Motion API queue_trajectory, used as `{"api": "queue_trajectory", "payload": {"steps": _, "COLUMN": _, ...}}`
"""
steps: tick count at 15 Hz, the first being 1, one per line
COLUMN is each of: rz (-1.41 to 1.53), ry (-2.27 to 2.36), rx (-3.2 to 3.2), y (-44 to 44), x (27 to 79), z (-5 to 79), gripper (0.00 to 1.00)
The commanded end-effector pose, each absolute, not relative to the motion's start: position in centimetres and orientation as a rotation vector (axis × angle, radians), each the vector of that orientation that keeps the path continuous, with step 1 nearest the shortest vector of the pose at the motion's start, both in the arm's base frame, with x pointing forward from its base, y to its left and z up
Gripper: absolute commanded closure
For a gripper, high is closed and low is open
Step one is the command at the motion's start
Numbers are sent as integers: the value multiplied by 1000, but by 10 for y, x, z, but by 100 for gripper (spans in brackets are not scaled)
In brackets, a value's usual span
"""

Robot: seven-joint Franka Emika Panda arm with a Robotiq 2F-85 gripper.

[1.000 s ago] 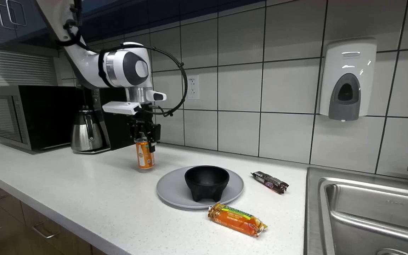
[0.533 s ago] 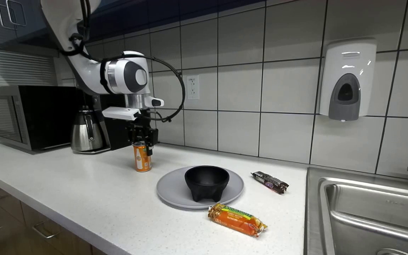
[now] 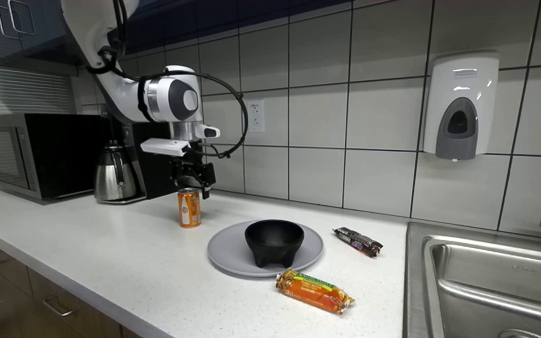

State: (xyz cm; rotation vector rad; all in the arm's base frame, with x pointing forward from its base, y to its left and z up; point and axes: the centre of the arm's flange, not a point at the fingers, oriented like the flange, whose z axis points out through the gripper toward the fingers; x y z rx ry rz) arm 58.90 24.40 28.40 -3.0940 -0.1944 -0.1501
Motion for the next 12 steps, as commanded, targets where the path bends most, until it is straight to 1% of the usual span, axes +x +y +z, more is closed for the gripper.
{"api": "queue_trajectory", "payload": {"steps": 1, "rz": -176, "ry": -175, "rx": -3089, "y": 234, "x": 594, "z": 305, "gripper": 0}}
{"api": "queue_trajectory", "payload": {"steps": 7, "rz": -249, "ry": -83, "rx": -3100, "y": 200, "x": 588, "z": 333, "gripper": 0}}
{"api": "queue_trajectory", "payload": {"steps": 12, "rz": -272, "ry": -16, "rx": -3117, "y": 171, "x": 573, "z": 350, "gripper": 0}}
